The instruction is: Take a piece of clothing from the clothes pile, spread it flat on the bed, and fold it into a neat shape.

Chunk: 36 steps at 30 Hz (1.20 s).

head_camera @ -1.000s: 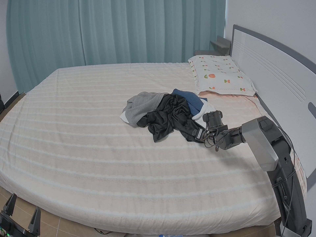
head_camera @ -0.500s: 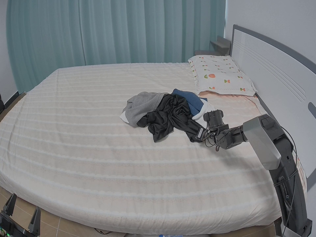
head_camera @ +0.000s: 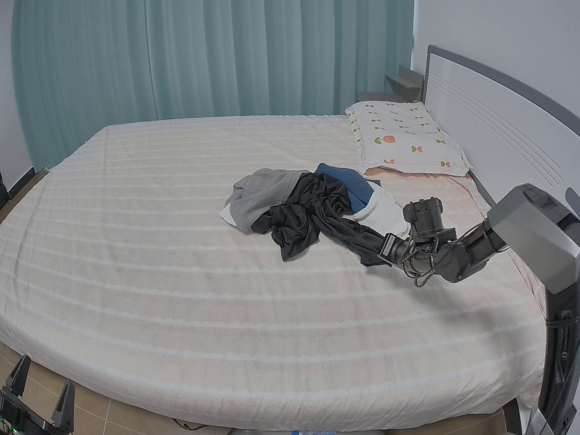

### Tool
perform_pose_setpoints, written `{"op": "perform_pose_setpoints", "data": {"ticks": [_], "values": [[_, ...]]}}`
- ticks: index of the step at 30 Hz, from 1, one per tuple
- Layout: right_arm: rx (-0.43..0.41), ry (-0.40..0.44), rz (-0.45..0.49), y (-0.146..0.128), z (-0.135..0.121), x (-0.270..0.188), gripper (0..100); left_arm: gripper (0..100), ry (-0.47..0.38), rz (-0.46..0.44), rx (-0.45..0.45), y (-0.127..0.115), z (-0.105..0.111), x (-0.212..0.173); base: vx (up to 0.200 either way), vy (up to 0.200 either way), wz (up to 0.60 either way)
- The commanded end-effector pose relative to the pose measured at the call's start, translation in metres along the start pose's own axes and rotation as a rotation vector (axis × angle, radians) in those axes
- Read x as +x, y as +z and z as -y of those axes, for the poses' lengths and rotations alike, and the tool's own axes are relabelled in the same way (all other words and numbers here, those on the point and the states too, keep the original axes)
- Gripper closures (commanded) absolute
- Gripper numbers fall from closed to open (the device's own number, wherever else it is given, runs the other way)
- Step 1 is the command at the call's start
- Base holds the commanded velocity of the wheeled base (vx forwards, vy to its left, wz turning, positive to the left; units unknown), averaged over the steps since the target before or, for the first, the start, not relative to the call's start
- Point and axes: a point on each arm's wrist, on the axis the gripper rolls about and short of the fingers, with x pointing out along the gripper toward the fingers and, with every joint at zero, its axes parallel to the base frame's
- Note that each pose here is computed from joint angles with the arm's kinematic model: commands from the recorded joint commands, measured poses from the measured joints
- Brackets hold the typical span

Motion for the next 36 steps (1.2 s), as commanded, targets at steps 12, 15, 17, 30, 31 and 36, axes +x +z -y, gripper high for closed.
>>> {"op": "perform_pose_setpoints", "data": {"ticks": [12,15,17,30,31,36], "values": [[-0.005,0.584,0.203,-0.004,-0.021,-0.197,100,0,-0.002,0.002,0.003,-0.005,0.0,0.0,0.0,0.0,0.0],[-0.013,0.601,0.248,0.001,-0.024,-0.205,100,0,-0.003,0.006,0.046,-0.004,0.0,0.0,0.0,0.0,0.0],[-0.015,0.618,0.29,0.002,-0.027,-0.213,100,0,-0.012,0.01,0.063,-0.004,0.0,0.0,0.0,0.0,0.0],[-0.023,0.718,0.385,0.028,-0.052,-0.218,100,0,-0.031,0.204,0.012,0.045,0.0,-0.01,0.0,0.0,0.0],[-0.024,0.718,0.383,0.028,-0.053,-0.216,100,0,-0.045,0.302,-0.091,0.096,0.0,-0.013,0.0,0.0,0.0],[-0.032,0.699,0.332,0.019,-0.052,-0.199,100,0,-0.066,0.107,0.034,0.12,0.001,0.035,0.0,0.0,0.0]]}}
